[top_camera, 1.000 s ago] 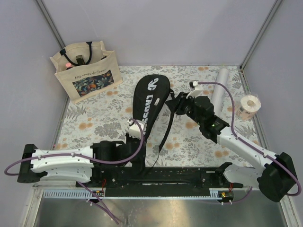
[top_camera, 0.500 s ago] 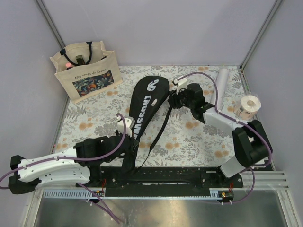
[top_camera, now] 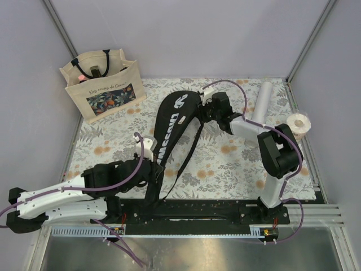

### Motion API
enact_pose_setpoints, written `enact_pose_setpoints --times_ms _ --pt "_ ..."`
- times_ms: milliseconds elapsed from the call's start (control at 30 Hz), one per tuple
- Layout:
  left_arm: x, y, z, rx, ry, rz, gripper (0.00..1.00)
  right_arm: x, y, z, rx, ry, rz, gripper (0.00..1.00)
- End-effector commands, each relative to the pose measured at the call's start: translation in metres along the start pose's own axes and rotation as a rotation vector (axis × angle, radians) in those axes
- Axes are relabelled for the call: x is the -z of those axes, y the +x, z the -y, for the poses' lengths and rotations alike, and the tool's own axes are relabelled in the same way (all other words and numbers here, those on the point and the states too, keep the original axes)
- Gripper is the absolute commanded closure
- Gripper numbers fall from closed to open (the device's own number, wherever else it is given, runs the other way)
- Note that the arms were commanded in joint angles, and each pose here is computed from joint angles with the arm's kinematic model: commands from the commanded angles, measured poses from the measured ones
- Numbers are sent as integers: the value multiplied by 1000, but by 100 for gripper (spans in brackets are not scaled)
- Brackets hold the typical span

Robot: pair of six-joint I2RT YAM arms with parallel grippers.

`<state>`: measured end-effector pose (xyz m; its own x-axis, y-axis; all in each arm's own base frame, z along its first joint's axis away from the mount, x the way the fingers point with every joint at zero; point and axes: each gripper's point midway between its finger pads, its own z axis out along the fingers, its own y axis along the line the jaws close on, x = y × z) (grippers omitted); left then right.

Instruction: Pack up the badminton gear

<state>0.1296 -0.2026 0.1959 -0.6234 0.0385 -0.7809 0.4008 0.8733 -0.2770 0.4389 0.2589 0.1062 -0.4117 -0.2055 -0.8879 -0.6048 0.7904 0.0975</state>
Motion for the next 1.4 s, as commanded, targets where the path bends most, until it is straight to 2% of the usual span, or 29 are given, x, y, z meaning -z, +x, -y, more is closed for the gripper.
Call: enact_pose_setpoints --times_ms 0,167,400,467,533,633,733,1133,1267,1333,1367 --pt "23 -42 20 96 107 114 100 -14 -23 29 19 108 -20 59" --pt "25 -38 17 104 105 105 100 -14 -22 66 98 286 -62 60" --pt "25 -37 16 117 106 105 100 -17 -23 76 65 320 -78 61" --pt "26 -38 15 121 108 109 100 -17 -24 65 41 262 -81 60" --pt "26 -37 14 121 101 110 100 -9 -22 44 8 164 -98 55" --pt "26 -37 12 124 95 113 100 6 -23 7 -55 -9 -86 41" --pt "29 -40 14 128 104 116 100 9 -17 -8 -155 -60 -93 33" --pt "39 -47 10 158 114 140 100 -21 1 -10 -421 -40 -72 36" --pt "42 -47 9 169 120 146 100 -28 6 4 -482 51 -71 38" --pt "43 -48 8 170 122 150 100 -28 7 11 -490 94 -59 42" --pt "43 -48 7 170 118 151 100 -28 7 14 -490 109 -50 48"
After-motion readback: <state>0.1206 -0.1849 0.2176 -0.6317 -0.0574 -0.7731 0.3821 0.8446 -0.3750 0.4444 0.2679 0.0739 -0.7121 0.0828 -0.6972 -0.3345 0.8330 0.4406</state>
